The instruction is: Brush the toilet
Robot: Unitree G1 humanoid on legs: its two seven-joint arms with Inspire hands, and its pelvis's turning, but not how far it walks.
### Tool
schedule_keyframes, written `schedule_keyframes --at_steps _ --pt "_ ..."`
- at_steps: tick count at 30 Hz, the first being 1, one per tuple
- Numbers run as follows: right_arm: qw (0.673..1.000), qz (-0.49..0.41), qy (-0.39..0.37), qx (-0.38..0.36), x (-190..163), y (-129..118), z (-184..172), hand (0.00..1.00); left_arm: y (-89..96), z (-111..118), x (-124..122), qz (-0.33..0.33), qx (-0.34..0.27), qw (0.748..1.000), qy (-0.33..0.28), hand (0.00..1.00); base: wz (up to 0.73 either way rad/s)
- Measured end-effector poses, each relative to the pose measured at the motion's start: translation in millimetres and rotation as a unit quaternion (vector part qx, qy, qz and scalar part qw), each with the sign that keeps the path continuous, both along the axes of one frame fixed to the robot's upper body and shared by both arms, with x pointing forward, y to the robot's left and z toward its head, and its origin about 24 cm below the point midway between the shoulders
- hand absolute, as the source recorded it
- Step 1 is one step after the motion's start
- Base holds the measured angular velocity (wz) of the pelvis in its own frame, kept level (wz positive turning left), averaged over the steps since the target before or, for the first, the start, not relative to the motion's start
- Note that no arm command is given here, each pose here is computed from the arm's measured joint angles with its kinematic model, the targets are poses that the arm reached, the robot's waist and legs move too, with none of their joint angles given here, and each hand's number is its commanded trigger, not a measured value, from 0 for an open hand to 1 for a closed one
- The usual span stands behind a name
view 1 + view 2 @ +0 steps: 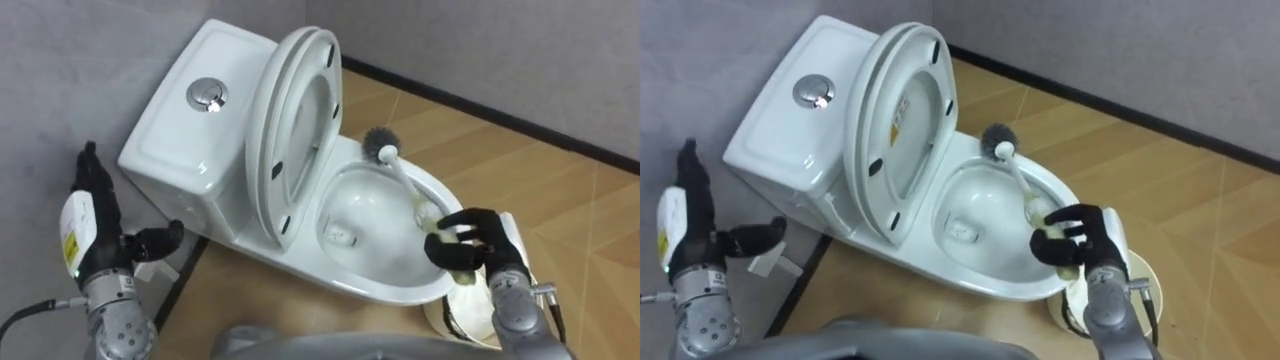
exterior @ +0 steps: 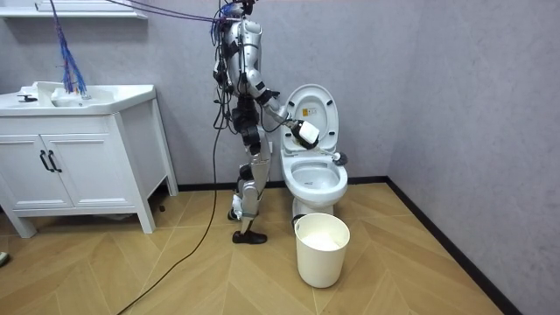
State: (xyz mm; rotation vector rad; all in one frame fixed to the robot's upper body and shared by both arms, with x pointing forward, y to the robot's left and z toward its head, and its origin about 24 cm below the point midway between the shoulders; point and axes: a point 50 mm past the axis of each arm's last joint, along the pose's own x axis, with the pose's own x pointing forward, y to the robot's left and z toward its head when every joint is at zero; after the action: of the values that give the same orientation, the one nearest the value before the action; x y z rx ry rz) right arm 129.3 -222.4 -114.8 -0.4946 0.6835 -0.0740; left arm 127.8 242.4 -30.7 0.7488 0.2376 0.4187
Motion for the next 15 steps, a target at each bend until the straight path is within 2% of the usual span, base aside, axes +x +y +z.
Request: schedule_keyframes --at_steps 6,11,15 --pt "0.999 0.002 0.042 0.009 -11.7 -4.1 -11.4 1.0 -3.6 16.0 14.6 -0.01 0.021 0.998 -0.053 0.0 0.07" --pt "0.998 0.01 0.066 0.017 -21.1 -5.2 -17.1 1.0 -10.2 31.9 26.6 -0.051 0.081 0.991 -0.09 0.0 0.0" --pt "0.997 0.019 0.079 0.015 -24.0 -7.2 -19.6 1.0 -16.1 41.4 38.4 -0.078 0.094 0.985 -0.121 0.0 0.03"
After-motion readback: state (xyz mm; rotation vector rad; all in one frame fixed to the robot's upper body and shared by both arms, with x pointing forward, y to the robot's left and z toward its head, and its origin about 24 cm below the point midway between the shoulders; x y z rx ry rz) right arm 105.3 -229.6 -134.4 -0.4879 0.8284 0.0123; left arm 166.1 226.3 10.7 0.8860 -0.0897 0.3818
